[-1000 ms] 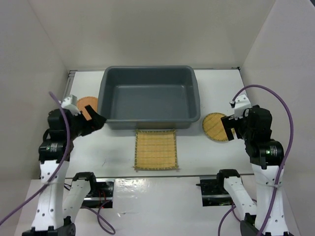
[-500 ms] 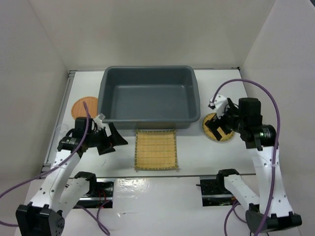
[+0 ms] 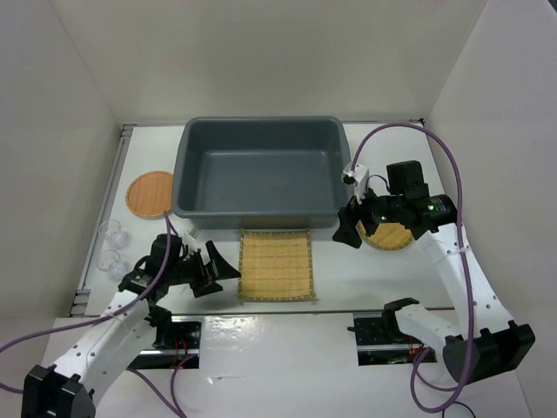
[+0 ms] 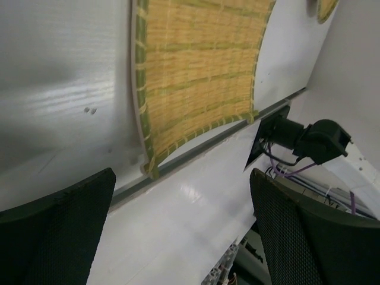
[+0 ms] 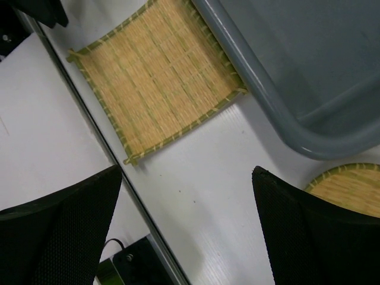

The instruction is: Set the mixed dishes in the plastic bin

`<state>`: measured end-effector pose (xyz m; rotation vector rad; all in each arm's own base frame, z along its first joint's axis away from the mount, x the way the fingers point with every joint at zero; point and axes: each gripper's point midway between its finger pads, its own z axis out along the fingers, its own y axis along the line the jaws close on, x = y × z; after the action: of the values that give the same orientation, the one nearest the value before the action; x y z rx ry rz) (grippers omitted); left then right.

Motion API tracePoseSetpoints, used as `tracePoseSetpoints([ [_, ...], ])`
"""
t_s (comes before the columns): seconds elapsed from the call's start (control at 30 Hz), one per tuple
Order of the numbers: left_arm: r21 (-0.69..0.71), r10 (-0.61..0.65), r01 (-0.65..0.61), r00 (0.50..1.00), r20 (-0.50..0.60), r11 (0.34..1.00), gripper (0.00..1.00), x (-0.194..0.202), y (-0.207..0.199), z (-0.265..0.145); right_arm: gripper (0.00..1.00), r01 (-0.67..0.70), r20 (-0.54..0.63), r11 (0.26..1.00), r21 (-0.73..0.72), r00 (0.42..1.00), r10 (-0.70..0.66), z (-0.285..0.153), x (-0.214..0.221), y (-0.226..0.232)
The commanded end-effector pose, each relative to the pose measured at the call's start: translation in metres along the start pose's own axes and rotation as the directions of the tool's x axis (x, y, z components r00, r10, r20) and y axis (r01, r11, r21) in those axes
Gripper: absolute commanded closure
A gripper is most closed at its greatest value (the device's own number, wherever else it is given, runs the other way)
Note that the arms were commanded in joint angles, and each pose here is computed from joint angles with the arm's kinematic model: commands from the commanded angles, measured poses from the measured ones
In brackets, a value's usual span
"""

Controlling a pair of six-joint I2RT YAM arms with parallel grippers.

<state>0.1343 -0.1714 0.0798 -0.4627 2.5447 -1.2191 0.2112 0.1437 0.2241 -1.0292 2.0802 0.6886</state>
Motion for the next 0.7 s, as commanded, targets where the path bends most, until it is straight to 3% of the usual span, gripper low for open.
tracePoseSetpoints([
  [0.0,0.058,-0.009,0.004,0.996,0.086,0.998,0.00,-0.020,-0.015,0.010,0.06,-0.007,0.056,0.999,-0.044,0.998,0.010,0.007,-0.015,0.009],
  [0.1,0.002,-0.017,0.017,0.998,0.056,1.000,0.00,-0.018,-0.004,0.027,0.03,-0.026,0.064,1.000,-0.012,0.998,0.027,0.009,-0.017,0.002],
  [0.17,-0.032,0.059,-0.057,0.997,0.043,0.998,0.00,-0.024,-0.016,0.034,0.03,-0.043,0.054,0.999,-0.007,0.998,0.043,0.011,-0.015,0.000],
  [0.3,-0.250,0.056,-0.101,0.982,-0.179,0.963,0.00,-0.009,0.019,0.074,0.02,-0.061,0.063,0.998,0.022,0.996,0.060,0.010,-0.016,-0.004],
  [0.37,-0.245,0.077,-0.140,0.965,-0.252,0.959,0.00,-0.004,0.010,0.093,0.02,-0.062,0.060,0.998,0.031,0.996,0.060,0.010,-0.015,-0.005],
  [0.5,-0.280,0.010,-0.127,0.923,-0.384,0.952,0.00,0.026,0.029,0.121,0.02,-0.058,0.069,0.995,0.078,0.996,0.053,0.004,-0.016,-0.008],
  [0.6,-0.278,0.017,-0.143,0.912,-0.409,0.950,0.02,0.030,0.029,0.126,0.02,-0.063,0.090,0.991,0.117,0.995,0.053,-0.003,-0.017,-0.009],
  [0.67,-0.269,0.026,-0.146,0.914,-0.404,0.952,0.10,0.027,0.025,0.128,0.02,-0.067,0.098,0.989,0.129,0.994,0.054,-0.004,-0.017,-0.010],
])
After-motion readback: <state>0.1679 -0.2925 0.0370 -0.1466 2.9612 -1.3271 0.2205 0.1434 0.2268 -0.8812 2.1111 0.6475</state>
